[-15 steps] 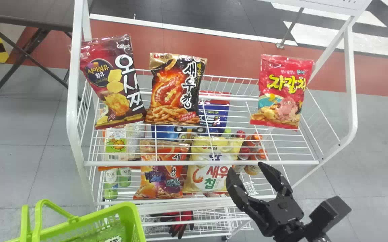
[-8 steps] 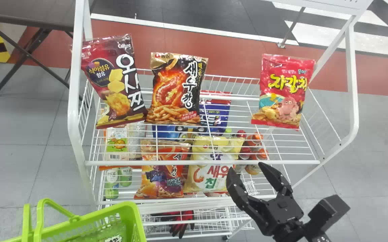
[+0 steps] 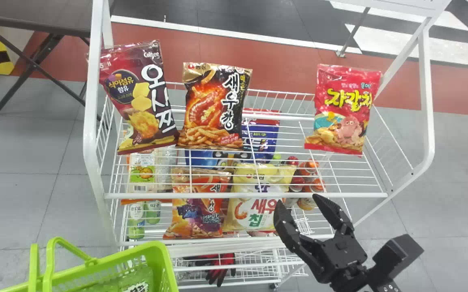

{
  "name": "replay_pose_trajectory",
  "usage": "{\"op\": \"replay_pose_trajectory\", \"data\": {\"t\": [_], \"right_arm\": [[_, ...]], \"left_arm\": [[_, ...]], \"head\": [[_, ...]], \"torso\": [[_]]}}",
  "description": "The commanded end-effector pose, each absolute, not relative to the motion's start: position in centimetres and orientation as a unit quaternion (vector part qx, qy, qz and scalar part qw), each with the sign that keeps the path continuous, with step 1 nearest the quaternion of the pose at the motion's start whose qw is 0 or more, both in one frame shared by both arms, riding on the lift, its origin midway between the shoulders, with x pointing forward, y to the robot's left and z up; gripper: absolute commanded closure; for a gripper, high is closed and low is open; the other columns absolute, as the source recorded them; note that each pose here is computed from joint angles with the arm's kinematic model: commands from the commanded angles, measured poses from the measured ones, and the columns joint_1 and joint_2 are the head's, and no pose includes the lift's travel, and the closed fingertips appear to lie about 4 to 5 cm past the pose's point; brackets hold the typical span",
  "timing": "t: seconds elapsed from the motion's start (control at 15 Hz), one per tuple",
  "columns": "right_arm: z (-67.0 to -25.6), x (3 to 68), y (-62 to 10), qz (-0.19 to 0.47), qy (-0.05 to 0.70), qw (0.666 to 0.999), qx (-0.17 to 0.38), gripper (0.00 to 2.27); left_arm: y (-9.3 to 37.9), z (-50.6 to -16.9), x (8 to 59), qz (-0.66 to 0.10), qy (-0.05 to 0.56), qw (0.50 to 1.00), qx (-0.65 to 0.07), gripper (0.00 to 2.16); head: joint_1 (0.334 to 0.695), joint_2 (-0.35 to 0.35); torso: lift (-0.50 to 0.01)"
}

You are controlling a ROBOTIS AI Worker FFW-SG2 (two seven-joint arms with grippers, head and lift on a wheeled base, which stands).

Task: Hold basket handle with left hand then pick Gkobukchip with right hand and place into basket

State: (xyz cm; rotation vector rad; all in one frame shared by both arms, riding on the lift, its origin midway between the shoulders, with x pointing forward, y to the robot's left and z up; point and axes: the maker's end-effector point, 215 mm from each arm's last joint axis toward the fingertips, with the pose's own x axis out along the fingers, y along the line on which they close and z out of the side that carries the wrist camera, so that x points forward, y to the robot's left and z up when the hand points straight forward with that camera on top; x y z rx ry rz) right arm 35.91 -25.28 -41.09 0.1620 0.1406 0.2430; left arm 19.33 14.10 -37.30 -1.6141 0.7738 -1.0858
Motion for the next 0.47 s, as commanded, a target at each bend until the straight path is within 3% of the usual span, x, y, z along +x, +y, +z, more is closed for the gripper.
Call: {"op": "replay_pose_trajectory", "data": {"t": [0.0,0.4], "right_arm": [[-41.09,35.91,-25.13,0.122,0.07,0.987,0.081,0.09],[-40.96,35.87,-25.05,0.123,0.068,0.987,0.081,0.09]], "left_arm": [[14.11,-37.3,19.21,-0.449,0.32,0.499,-0.669,2.16],[14.07,-37.25,19.1,-0.448,0.319,0.499,-0.669,2.16]], "head": [[0.695,-0.242],[0.695,-0.238]], "torso": [[0.0],[0.0]]}}
